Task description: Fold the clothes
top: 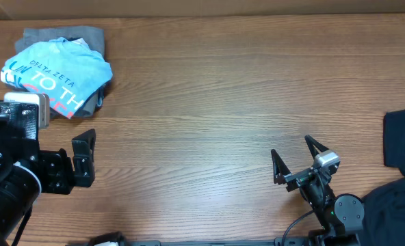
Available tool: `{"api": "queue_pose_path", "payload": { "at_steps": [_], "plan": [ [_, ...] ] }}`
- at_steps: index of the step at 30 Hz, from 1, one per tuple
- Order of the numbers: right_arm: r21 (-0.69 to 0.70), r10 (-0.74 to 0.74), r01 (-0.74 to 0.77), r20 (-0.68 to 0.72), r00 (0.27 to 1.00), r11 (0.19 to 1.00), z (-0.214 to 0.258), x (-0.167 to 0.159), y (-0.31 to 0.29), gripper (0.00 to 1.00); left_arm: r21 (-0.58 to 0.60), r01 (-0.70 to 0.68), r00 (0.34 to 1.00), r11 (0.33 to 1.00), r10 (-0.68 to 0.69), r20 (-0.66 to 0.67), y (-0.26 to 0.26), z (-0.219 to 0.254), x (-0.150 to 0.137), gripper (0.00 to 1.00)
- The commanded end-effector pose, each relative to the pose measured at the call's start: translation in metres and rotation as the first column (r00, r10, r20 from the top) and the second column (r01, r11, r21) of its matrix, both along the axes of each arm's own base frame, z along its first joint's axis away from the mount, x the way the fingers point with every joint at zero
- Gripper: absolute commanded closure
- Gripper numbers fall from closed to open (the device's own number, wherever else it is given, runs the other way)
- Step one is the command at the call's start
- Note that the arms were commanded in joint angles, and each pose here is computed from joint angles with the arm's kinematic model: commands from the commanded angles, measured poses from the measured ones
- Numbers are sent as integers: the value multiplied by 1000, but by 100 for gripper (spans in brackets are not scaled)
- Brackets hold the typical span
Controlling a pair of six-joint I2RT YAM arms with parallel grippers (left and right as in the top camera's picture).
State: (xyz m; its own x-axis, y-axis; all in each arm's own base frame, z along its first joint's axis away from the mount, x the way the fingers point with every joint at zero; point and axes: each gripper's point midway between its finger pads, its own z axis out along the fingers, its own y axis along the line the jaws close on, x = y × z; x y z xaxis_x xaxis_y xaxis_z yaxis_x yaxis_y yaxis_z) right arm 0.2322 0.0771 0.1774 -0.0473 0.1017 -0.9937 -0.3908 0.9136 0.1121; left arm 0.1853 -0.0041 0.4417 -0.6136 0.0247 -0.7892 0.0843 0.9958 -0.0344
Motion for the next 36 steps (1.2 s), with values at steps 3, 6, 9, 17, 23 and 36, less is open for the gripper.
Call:
{"api": "queue_pose_path", "payload": {
  "at_steps": [3, 6, 9, 17, 23, 36],
  "plan": [
    [7, 2, -2, -1, 1000, 1000, -2, 0, 0, 0, 14, 12, 1000, 1000, -12, -3, 0, -1, 2, 0],
    [7, 2, -2, -1, 1000, 1000, -2, 0, 0, 0, 14, 12, 1000, 1000, -12, -3, 0, -1, 2, 0],
    [7, 2, -2, -1, 1000, 1000, -2, 0, 0, 0, 14, 12, 1000, 1000, -12, -3, 0, -1, 2, 0],
    [7, 2, -2, -1, 1000, 1000, -2, 0, 0, 0, 13, 12, 1000, 1000, -12, -6, 0, -1, 3, 0],
    [7, 2, -2, -1, 1000, 1000, -2, 0, 0, 0, 20, 15, 1000, 1000, -15, -18, 1, -5, 5, 0],
    [7, 2, -2, -1, 1000, 1000, -2, 0, 0, 0, 81, 267, 902, 960, -278, 330, -44, -43, 59, 0]
  ]
}}
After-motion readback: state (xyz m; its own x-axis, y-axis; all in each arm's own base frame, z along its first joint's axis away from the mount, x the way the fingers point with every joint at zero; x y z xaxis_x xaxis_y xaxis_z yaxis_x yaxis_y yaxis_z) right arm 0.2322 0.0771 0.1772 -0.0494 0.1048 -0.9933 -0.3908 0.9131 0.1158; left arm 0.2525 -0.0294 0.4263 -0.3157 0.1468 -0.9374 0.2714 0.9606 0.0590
